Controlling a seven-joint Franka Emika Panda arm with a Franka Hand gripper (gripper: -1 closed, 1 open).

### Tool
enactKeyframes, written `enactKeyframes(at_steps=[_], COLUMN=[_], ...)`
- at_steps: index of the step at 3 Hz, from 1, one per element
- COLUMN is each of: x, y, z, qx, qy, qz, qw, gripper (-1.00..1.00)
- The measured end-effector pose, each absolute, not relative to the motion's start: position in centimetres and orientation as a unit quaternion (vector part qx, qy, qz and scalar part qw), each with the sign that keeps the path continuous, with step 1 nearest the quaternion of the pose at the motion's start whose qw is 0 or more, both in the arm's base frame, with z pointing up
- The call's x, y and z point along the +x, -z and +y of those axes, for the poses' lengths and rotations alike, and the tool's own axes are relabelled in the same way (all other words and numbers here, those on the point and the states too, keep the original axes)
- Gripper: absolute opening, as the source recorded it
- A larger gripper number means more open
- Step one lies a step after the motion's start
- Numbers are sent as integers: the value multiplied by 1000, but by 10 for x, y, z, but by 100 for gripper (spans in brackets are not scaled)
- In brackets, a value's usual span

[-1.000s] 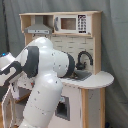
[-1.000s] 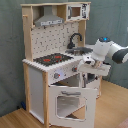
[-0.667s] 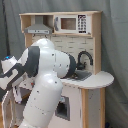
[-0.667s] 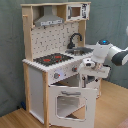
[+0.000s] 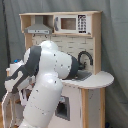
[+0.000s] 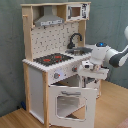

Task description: Play with the kitchen

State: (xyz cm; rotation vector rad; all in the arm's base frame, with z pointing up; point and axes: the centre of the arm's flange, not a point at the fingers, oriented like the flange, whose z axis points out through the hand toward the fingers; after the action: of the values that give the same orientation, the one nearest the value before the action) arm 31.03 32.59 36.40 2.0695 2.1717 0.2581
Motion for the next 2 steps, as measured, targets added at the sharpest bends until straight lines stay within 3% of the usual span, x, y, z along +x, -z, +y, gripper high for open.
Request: enactKeyframes(at_steps=[1,2], x=[312,322], y=[-363,-361], z=[325,319], qx=[686,684], qy=[-86,-88], qz=[719,722], qw=[64,59], gripper=[-100,-100])
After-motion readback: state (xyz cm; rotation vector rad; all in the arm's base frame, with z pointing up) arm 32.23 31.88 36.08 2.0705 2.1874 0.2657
